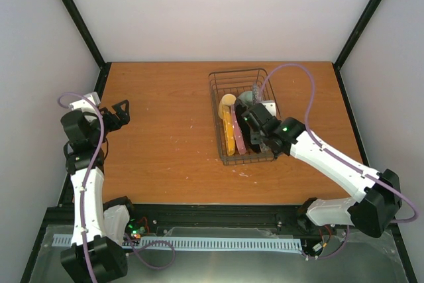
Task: Load the mixed dishes into the dish rack
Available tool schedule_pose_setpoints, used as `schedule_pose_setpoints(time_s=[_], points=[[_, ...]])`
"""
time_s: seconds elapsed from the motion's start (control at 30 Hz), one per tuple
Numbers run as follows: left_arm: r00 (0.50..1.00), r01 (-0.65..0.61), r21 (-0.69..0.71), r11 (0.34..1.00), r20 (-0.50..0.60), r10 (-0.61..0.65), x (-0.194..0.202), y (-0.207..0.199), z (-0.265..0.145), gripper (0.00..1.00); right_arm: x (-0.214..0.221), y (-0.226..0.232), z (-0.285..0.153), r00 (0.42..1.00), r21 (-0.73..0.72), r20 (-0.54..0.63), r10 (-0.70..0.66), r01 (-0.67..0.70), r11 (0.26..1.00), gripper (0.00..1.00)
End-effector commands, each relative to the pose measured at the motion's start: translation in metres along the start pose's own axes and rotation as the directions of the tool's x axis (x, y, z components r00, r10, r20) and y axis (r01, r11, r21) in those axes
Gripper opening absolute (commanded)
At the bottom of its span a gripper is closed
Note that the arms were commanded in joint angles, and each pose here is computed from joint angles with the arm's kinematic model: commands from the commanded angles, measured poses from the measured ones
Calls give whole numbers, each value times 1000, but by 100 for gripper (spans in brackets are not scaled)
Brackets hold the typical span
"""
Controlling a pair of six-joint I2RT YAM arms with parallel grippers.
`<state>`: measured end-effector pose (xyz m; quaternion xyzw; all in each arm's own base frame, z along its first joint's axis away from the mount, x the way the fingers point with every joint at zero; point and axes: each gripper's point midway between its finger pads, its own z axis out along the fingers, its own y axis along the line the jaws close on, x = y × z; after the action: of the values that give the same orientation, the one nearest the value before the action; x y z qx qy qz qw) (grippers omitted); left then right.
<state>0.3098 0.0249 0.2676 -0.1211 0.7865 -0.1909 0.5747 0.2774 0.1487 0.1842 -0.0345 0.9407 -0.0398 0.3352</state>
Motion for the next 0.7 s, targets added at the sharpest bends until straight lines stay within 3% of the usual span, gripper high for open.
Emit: schedule_pose_setpoints(time_s=[0.0,0.4,0.67], points=[[998,-40,12,999,52,39,-20,-11,-8,100,-15,-16,-15,997,25,62,45,-47,999,57],[998,-42,15,999,57,41,-24,-14,-9,100,-21,-19,-15,996,3,70,58,-58,998,60],[997,-48,3,999,59,48,-24,-12,-10,100,-15,-35,-8,997,64,50,61,-64,996,59]])
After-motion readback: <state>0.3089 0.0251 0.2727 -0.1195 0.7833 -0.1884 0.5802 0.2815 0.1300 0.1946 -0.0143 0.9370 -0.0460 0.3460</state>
